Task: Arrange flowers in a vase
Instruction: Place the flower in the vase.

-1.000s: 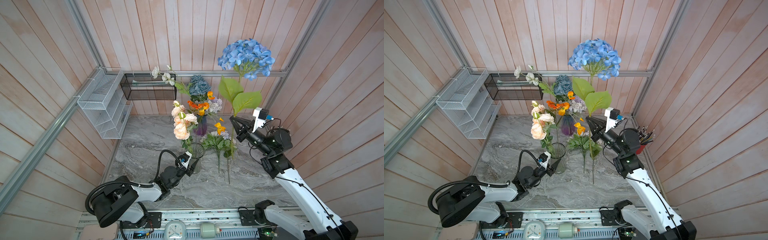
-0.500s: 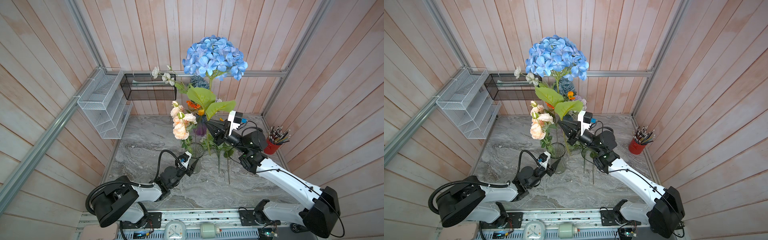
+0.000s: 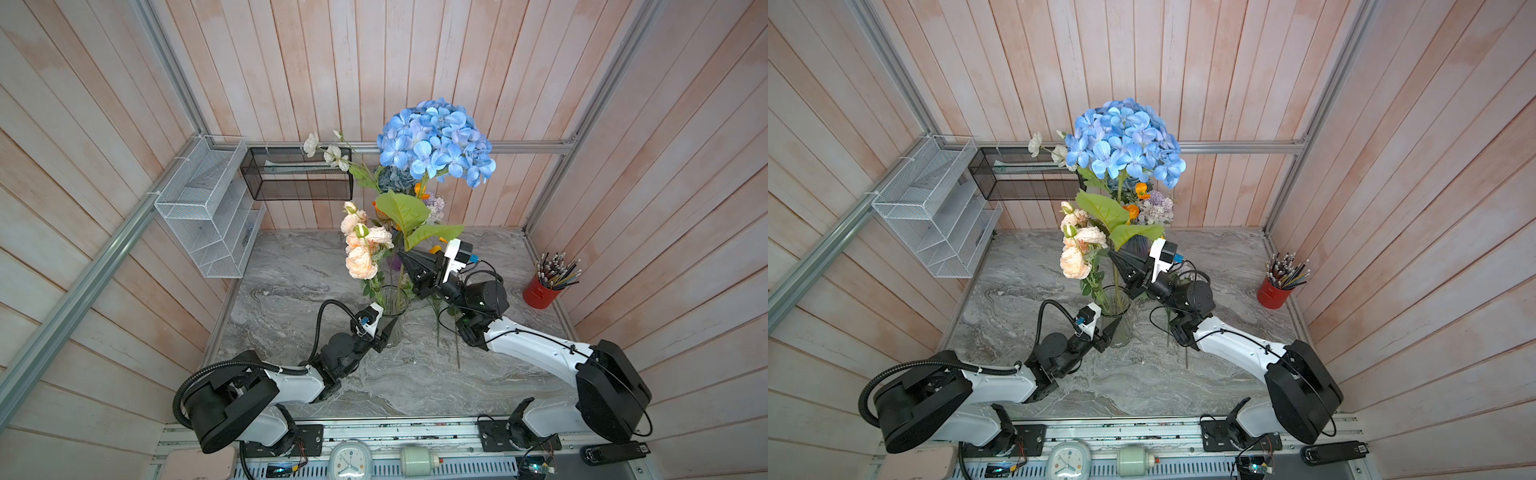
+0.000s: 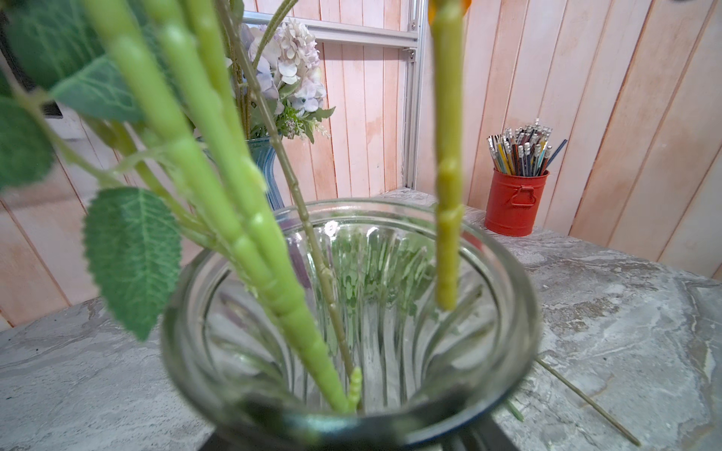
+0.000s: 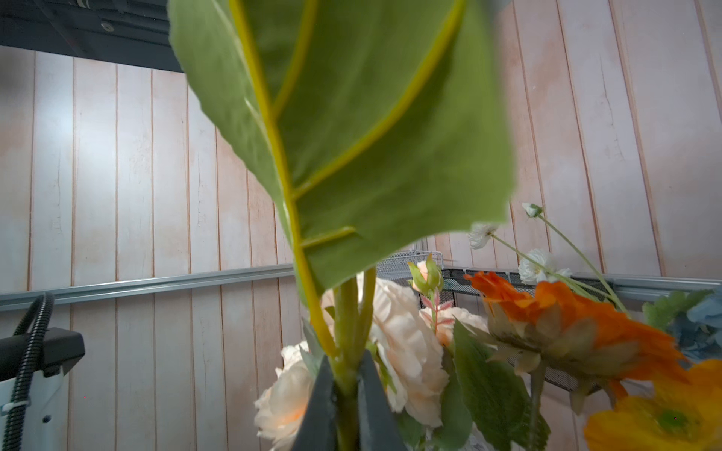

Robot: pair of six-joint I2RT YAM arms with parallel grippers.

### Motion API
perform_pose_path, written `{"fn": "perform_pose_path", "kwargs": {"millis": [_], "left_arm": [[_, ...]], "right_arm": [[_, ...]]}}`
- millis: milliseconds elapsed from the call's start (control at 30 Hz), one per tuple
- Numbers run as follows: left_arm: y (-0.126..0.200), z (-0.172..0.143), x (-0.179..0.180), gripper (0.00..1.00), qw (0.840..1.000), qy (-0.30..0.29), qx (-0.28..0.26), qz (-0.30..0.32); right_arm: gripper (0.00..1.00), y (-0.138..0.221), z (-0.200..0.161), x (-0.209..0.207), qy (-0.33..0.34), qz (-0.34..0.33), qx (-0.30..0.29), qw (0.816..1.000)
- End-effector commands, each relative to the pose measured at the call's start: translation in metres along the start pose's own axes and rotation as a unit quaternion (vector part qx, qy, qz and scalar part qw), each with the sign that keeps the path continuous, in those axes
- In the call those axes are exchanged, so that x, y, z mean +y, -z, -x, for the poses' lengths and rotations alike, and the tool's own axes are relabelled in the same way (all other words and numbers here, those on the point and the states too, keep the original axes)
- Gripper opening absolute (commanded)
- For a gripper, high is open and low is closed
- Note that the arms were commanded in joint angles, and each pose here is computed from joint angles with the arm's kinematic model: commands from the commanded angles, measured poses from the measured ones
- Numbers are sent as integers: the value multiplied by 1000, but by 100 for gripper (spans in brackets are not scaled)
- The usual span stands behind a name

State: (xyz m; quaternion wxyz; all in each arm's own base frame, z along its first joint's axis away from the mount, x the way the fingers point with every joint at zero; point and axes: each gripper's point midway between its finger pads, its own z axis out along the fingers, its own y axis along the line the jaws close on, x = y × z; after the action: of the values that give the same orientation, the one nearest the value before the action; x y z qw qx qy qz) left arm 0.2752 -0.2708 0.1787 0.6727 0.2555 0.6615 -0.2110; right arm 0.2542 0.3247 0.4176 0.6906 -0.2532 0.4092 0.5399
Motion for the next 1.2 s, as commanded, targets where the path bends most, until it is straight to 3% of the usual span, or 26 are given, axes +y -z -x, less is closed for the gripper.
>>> {"fn": "perform_pose_path", "kwargs": {"millis": [0, 200, 433, 867, 1167], "left_arm": [[7, -48, 0, 58, 996, -37, 81, 0], [7, -44, -1, 58, 996, -35, 77, 0], [9, -48, -1, 58, 996, -35, 80, -1], [7, -47, -2, 58, 996, -35, 80, -3], [6, -48, -1, 58, 996, -36, 84, -1]], "right_arm": [[0, 3, 1, 8, 8, 2, -27, 1000], [0, 25, -52, -5, -11, -48, 37, 998], [0, 60, -112, -17, -2, -107, 142, 984], [0, 105, -164, -30, -5, -167, 251, 953], [26, 107, -162, -31, 1, -173, 272, 947]]}}
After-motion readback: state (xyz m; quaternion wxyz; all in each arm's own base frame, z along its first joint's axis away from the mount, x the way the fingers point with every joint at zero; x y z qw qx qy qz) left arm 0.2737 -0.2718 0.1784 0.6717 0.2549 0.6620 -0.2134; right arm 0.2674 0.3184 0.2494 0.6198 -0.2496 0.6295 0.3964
